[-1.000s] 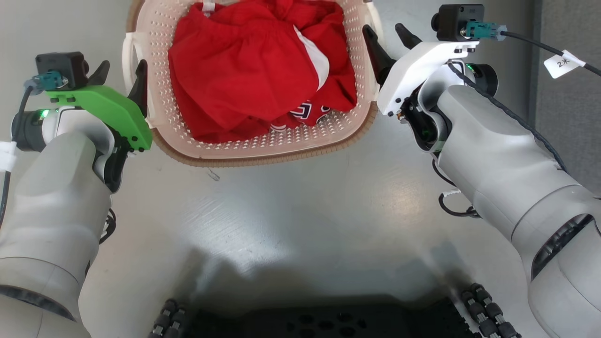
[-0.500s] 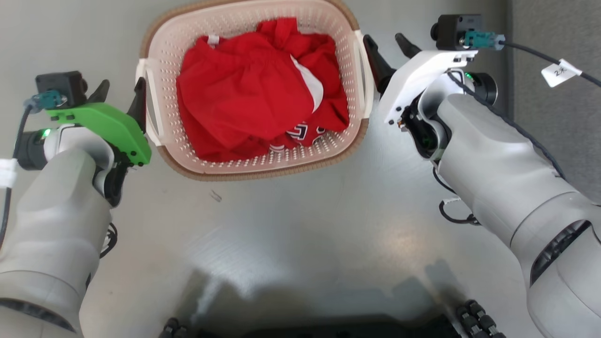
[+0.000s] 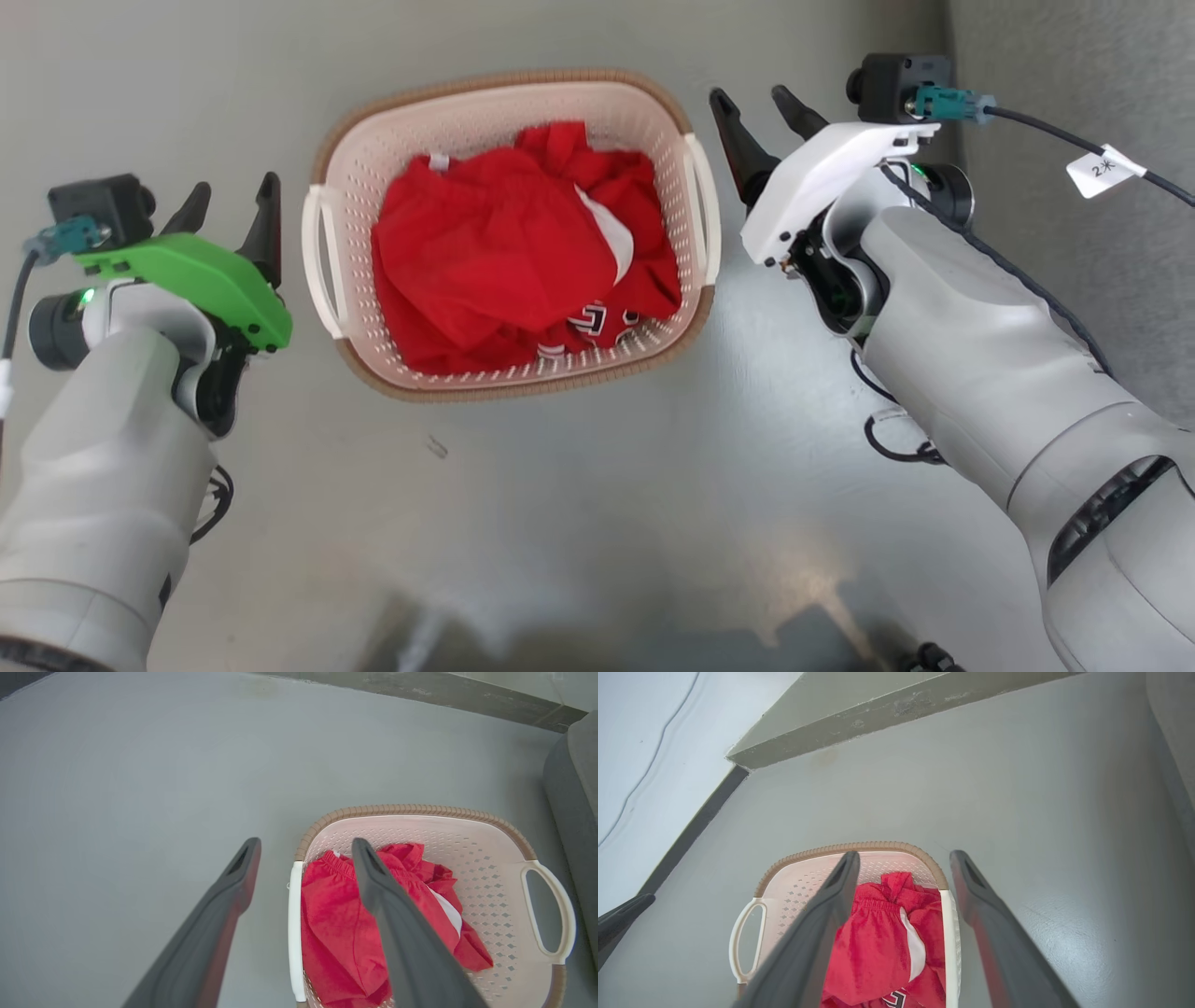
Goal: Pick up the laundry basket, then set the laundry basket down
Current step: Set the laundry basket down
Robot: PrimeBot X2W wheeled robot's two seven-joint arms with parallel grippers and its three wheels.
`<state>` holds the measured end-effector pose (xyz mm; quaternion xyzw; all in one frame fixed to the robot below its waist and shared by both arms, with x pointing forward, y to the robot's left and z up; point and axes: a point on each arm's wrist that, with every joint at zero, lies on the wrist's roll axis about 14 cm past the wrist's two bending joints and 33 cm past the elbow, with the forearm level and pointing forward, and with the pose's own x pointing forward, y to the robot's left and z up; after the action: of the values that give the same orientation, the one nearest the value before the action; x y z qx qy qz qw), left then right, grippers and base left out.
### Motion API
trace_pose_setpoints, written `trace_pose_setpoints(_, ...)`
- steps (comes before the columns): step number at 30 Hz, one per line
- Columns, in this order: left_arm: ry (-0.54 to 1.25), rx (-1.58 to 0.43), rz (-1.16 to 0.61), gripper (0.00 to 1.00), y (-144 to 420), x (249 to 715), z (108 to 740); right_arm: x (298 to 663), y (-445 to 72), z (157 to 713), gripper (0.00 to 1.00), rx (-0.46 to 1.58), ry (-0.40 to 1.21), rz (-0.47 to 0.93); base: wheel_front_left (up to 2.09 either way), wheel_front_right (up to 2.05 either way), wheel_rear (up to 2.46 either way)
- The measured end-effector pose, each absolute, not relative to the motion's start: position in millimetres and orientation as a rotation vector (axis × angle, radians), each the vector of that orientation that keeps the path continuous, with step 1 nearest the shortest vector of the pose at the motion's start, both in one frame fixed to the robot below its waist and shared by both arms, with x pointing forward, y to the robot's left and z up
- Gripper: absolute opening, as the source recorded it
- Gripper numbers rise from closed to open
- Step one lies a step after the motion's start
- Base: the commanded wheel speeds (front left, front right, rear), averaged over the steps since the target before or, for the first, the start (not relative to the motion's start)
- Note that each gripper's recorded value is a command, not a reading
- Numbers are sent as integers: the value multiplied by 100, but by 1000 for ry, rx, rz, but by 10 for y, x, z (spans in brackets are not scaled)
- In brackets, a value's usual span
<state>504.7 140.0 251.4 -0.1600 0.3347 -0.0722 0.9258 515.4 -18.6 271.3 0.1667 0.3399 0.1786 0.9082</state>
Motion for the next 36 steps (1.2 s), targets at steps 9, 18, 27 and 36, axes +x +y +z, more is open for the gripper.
trace_pose_setpoints(9,560,-357,-137,100,1502,5124,3002,5114,-246,3100,100,339,622,361,0,0,0)
trace_pose_setpoints(18,475,-357,-158,100,1493,4984,3381,4963,-336,3454,100,362,550,345,0,0,0)
trace_pose_setpoints(27,364,-362,-138,100,1591,4849,3806,4767,-465,3778,100,329,469,348,0,0,0)
trace_pose_setpoints(36,268,-332,-143,100,1558,4611,4164,4726,-539,4365,100,301,294,363,0,0,0)
